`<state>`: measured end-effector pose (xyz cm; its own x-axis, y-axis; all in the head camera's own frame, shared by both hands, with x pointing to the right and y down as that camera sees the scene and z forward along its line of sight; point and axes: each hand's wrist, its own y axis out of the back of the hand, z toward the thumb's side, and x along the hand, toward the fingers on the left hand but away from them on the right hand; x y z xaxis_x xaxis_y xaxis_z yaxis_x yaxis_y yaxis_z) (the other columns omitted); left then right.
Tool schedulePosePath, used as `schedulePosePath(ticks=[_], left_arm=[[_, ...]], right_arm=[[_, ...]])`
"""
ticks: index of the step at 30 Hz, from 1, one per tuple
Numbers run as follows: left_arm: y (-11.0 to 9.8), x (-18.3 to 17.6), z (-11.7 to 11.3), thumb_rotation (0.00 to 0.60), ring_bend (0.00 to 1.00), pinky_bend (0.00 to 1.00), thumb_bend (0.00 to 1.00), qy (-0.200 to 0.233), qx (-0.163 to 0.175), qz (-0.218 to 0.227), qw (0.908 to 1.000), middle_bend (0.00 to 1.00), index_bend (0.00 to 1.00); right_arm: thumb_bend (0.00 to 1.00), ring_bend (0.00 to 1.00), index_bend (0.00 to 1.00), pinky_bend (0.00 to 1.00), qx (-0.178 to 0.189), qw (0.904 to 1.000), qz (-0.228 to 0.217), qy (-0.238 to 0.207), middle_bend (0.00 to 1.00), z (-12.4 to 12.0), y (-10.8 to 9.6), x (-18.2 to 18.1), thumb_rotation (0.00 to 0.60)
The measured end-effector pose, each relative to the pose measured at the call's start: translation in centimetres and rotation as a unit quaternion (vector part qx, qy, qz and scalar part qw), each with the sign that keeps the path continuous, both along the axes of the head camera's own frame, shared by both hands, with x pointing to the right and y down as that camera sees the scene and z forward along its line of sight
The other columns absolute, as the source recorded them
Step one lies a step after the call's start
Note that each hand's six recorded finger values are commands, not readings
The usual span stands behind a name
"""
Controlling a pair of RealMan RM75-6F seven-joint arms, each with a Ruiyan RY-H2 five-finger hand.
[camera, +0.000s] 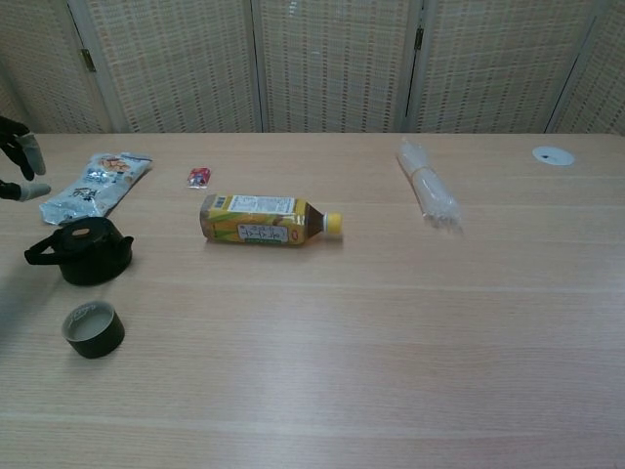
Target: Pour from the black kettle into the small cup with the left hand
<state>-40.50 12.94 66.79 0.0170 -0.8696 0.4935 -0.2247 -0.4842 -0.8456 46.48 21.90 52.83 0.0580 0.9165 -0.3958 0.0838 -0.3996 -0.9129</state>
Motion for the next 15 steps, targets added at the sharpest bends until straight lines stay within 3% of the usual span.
schedulePosePath(ticks=[6, 15], left_arm=[[2.8, -2.8, -4.1, 0.6, 0.35, 0.11, 0.36, -0.028, 0.029, -0.027, 0.9988, 0.53, 0.5], [8.4, -4.5, -9.4, 0.6, 0.35, 0.11, 0.36, -0.05, 0.062, -0.028, 0.9964, 0.53, 0.5]], right_arm=[[0.17, 0.31, 0.23, 0.1, -0.015, 0.9997, -0.011, -0.018, 0.23, 0.7, -0.6, -0.5, 0.6], [0.17, 0.31, 0.23, 0.1, -0.019, 0.9992, -0.022, -0.028, 0.24, 1.3, -0.9, -1.3, 0.6]])
